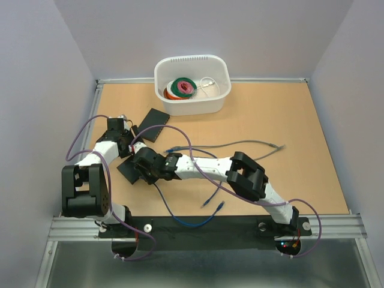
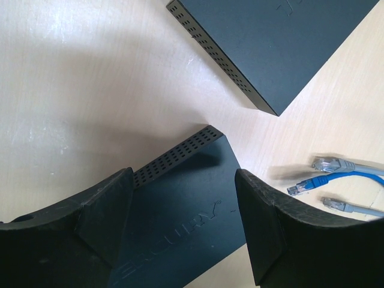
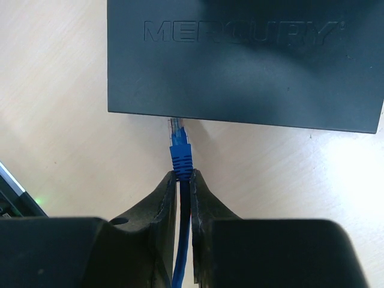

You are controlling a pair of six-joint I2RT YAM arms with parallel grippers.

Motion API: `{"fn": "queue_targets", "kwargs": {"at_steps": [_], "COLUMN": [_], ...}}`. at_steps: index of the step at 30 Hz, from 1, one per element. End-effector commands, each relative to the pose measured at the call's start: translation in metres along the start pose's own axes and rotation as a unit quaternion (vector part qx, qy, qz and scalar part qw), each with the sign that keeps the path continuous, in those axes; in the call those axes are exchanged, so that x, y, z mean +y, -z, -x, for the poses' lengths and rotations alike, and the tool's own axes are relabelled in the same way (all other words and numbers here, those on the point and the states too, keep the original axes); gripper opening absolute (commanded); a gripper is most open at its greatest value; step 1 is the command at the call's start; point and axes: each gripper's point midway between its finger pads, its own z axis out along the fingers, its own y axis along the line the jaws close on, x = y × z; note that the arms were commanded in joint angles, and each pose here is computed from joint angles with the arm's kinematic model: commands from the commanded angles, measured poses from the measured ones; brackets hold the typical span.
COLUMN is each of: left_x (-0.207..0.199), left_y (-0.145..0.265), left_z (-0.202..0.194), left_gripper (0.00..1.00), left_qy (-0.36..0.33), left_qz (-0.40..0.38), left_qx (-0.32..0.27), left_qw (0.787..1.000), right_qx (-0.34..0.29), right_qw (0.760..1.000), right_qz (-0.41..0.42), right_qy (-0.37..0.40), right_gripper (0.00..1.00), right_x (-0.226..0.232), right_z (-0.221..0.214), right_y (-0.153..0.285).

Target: Insert the plug into the switch port

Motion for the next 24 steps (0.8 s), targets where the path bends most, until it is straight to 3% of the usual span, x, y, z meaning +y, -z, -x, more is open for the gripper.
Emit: {"fn": "queue_targets", "kwargs": {"at_steps": [1,12,24], "left_x": [-0.004,-0.005,-0.035], "left_y": [0.002,0.0,0.001], "left_z": [-0.02,-0.024,-0.044], "left_gripper": [0.79,0.79,0.79], "left_qy": [0.007,0.007,0.048], "left_qz": [-0.006,-0.009,-0.075], "left_qx": [0.045,0.052,0.07], "left_qw": [0.999,0.999,0.994], "right_qx": [-0.094,-0.092,-0.077], "right_qw": [0.995,0.983,0.972], "right_qz": [-0.002,-0.151,-0.208], "right_qy": [-0.029,-0.046,-0.076], "right_gripper": [0.0,0.01,0.0], "right_x": [0.013,-0.056,-0.127], "right_z": [0.054,0.02,0.001], "right_y": [0.007,-0.007,0.017]}}
